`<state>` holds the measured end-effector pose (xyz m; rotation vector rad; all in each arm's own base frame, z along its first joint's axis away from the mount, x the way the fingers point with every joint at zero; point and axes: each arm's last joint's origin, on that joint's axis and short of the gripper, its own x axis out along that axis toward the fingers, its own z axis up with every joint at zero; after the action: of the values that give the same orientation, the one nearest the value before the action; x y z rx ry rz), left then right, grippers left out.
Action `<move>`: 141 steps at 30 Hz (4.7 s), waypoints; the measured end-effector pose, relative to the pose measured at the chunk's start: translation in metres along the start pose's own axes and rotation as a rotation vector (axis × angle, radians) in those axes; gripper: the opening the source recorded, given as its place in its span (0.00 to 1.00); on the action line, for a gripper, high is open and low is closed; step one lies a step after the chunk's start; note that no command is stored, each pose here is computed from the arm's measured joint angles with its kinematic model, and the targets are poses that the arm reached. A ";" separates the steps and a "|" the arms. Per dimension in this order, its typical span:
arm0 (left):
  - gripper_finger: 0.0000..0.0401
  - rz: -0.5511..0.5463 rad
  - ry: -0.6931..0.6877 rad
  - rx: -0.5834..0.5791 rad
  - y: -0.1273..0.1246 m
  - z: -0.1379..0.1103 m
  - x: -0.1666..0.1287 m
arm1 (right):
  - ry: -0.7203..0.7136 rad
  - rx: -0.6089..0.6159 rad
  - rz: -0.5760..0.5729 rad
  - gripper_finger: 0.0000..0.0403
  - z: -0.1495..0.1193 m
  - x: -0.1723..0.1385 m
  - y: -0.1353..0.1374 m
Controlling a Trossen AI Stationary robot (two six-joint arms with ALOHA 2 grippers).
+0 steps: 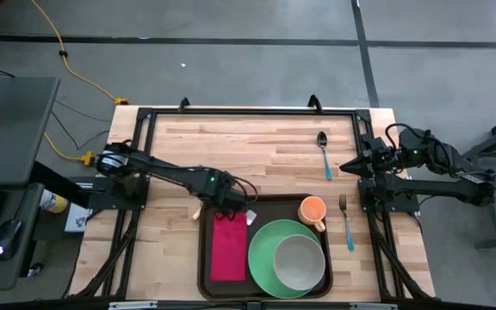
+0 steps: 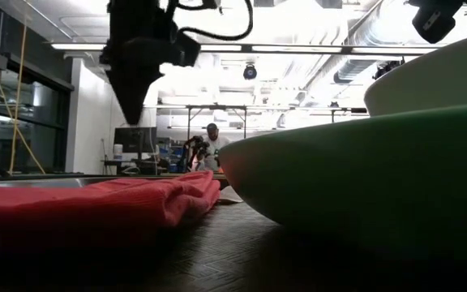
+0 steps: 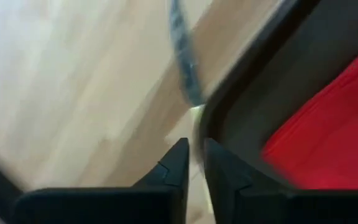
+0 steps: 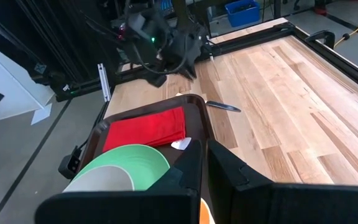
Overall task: Set up tray
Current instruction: Put the yellow knife on the red napkin
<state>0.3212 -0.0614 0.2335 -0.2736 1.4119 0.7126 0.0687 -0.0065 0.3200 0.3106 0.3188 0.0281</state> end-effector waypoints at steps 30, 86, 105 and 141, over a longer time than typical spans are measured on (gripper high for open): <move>0.36 -0.229 -0.043 -0.160 0.049 0.053 0.030 | 0.003 -0.009 -0.023 0.00 0.000 0.001 -0.001; 0.64 -0.246 0.156 -0.164 0.029 0.031 0.115 | 0.001 -0.006 -0.034 0.00 0.000 0.001 -0.001; 0.44 -0.261 0.160 -0.148 0.034 0.033 0.120 | 0.001 -0.006 -0.034 0.00 0.000 0.001 -0.001; 0.02 -0.067 0.169 -0.105 0.045 0.026 0.121 | 0.001 -0.017 -0.042 0.00 0.000 0.001 -0.001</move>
<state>0.3145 0.0225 0.1329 -0.4707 1.5193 0.7225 0.0692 -0.0078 0.3191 0.2867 0.3254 -0.0104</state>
